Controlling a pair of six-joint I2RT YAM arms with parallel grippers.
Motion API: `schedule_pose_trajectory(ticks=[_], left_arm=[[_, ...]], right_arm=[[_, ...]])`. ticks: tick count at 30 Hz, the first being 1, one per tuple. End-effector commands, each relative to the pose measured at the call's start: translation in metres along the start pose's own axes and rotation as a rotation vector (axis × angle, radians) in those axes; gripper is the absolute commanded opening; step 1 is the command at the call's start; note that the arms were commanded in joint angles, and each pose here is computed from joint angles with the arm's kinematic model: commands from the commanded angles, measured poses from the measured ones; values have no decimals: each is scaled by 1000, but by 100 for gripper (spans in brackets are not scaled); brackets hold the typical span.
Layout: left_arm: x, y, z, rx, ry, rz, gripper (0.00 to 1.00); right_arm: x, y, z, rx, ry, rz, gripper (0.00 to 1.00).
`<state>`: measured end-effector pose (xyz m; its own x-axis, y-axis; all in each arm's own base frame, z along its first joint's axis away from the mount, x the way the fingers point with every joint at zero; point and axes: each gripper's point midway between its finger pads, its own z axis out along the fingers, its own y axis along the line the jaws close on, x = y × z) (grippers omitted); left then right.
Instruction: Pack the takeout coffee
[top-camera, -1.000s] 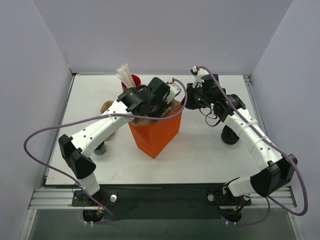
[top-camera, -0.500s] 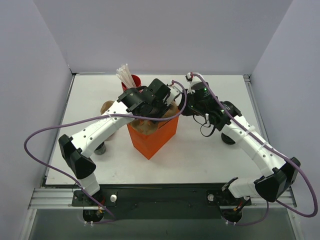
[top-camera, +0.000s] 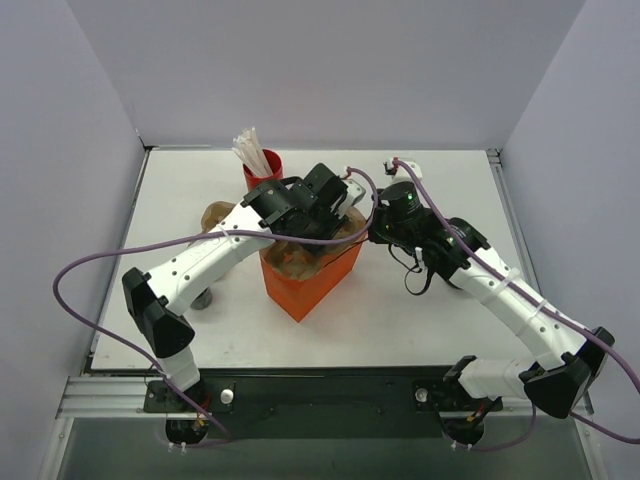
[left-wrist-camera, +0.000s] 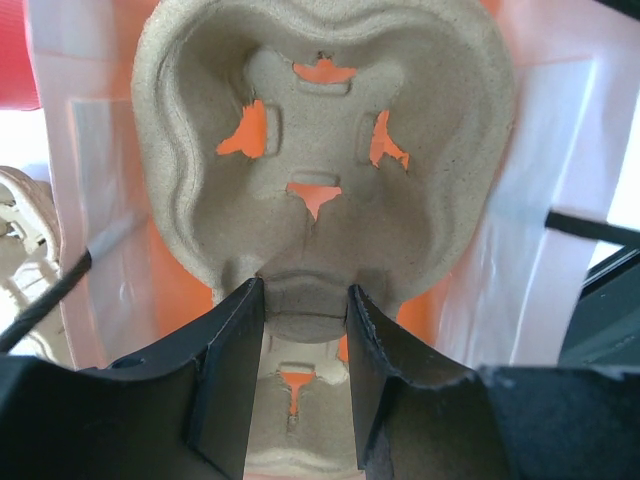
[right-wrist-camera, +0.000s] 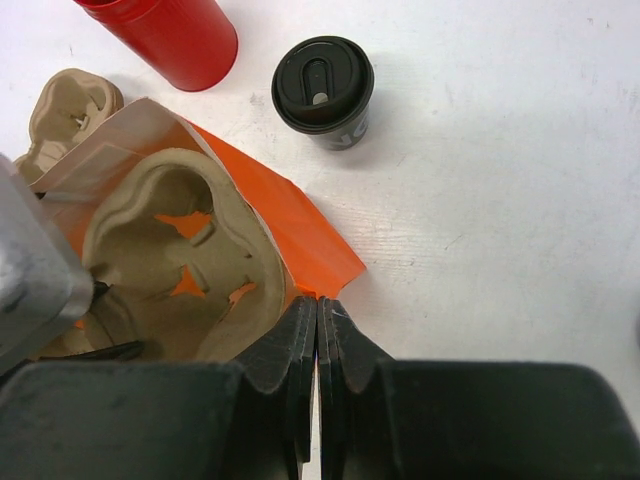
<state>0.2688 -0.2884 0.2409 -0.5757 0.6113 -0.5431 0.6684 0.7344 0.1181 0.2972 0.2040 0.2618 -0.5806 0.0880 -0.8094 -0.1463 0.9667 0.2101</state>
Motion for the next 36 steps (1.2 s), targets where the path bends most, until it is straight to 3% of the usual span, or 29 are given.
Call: schedule_pose_trajectory(ticks=[1,19,27,36], left_arm=[[-8,-4,3,9,-4,-12,25],[21,-9,45,-14,83,-12,25],[26,-13,62,-6,87,-24,31],[24,-7,76,-59,95,-21,47]], right_arm=[[2,-6,-10,37,-17,42,0],[7,-13,-9,77,-26,42,0],[15,-18,-9,92,-21,64,0],[15,-18,-7,100,-18,68,1]])
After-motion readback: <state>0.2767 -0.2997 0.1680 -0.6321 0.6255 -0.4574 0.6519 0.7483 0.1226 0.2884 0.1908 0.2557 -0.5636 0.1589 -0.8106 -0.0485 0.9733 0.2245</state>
